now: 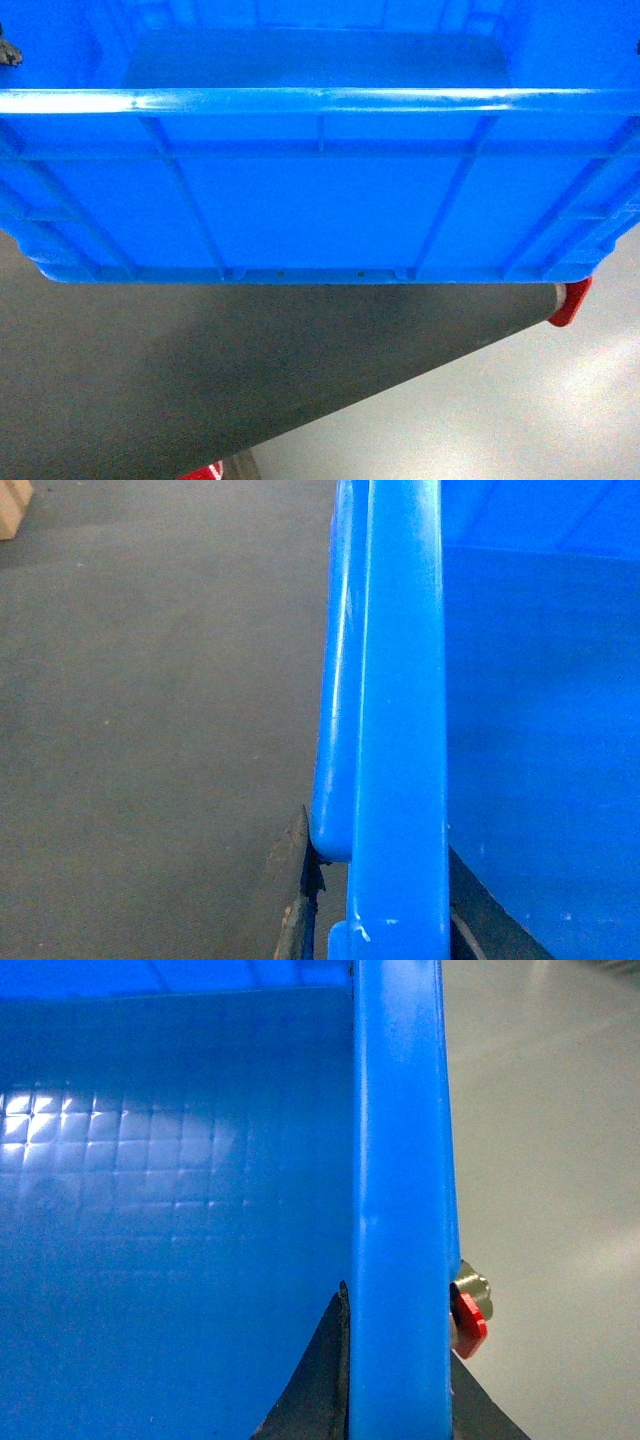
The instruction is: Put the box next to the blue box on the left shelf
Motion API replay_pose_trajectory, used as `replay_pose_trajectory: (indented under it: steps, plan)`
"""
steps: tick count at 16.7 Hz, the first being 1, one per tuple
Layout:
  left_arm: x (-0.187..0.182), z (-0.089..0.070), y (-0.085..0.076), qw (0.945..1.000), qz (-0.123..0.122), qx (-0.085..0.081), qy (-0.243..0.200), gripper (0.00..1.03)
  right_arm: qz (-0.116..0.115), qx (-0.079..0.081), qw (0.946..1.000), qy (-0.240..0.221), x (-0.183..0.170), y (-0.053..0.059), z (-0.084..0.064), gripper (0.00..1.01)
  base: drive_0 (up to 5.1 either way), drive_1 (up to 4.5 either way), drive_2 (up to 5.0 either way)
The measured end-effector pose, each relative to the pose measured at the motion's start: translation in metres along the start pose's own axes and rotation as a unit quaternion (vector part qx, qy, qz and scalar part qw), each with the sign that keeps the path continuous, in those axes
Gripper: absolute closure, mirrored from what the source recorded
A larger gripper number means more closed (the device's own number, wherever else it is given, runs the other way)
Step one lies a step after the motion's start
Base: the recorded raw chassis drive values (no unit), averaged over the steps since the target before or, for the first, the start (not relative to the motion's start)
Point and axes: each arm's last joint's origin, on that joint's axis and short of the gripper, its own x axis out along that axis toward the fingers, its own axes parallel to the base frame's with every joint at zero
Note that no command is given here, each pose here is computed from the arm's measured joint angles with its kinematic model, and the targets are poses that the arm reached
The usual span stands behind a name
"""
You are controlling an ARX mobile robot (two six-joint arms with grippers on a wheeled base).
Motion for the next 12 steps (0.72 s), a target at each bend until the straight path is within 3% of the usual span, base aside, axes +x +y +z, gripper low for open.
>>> replay_pose_trajectory:
  steps: [12]
  plan:
    - [0.0,-0.0001,0.0,1.0,0.0,-0.001,0.001,0.86,0.0,0.0,1.0,0.0,0.0,0.0,0.0,0.93,-1.6,-1.61,-1.6]
